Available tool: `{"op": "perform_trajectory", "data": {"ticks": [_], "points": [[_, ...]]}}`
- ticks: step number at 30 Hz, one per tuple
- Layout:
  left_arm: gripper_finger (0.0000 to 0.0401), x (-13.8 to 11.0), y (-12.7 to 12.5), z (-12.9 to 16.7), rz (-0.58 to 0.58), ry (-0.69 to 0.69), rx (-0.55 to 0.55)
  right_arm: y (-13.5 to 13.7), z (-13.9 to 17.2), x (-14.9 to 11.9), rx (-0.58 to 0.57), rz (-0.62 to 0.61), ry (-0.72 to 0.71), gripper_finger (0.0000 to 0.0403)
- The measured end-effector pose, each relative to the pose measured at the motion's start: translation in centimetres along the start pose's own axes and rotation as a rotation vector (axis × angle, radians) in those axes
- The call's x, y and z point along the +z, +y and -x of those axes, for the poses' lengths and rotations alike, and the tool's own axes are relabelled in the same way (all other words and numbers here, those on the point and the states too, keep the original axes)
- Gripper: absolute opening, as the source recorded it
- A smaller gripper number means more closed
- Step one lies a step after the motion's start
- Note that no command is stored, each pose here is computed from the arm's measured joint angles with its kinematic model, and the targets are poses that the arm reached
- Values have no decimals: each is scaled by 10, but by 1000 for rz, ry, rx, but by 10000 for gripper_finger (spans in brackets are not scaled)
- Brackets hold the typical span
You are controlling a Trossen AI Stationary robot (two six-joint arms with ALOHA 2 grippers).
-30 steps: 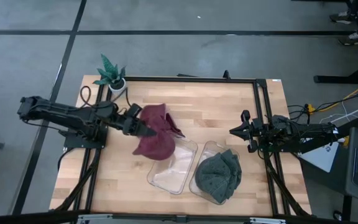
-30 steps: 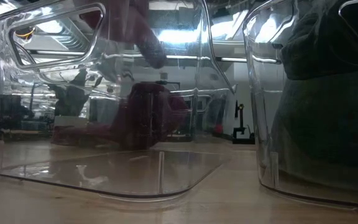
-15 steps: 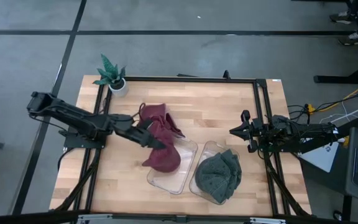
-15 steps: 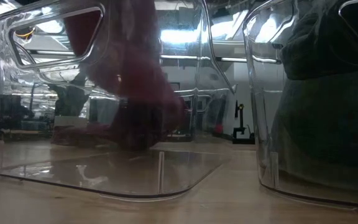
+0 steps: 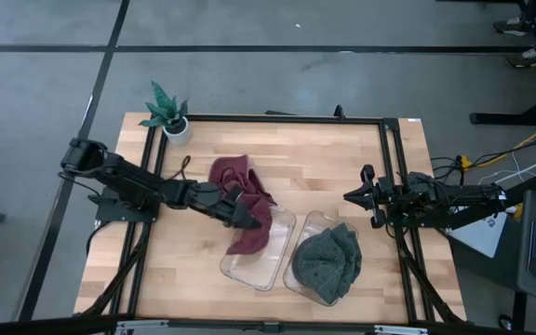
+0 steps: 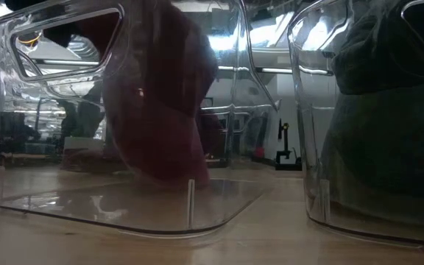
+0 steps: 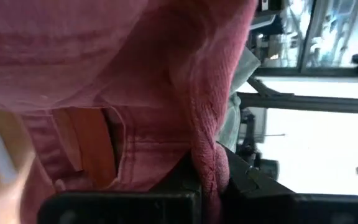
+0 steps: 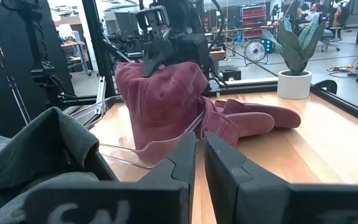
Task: Pick & Place hat
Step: Put the top red cap into the left transparent bin
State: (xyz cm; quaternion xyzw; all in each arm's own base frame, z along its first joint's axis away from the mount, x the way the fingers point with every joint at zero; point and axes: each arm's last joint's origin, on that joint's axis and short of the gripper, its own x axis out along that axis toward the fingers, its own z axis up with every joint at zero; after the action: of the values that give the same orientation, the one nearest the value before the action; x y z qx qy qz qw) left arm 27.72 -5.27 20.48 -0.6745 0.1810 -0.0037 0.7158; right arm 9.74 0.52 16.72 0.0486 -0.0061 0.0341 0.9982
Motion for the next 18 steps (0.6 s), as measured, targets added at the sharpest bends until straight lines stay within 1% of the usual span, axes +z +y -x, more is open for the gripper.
{"op": "perform_trajectory", "data": {"ticks": [4,9,13,17,18], "points": [[10,2,-6,-8,34,-5,-117,0,0,0,0,0,0,34],[10,8,-15,-11,7,-21,-165,0,0,0,0,0,0,34],[10,8,-13,-12,-4,12,-151,0,0,0,0,0,0,34],[10,3,-3,-13,-23,59,-52,0,0,0,0,0,0,34],[10,2,-2,-13,-27,62,-41,0,0,0,0,0,-1,34]]}}
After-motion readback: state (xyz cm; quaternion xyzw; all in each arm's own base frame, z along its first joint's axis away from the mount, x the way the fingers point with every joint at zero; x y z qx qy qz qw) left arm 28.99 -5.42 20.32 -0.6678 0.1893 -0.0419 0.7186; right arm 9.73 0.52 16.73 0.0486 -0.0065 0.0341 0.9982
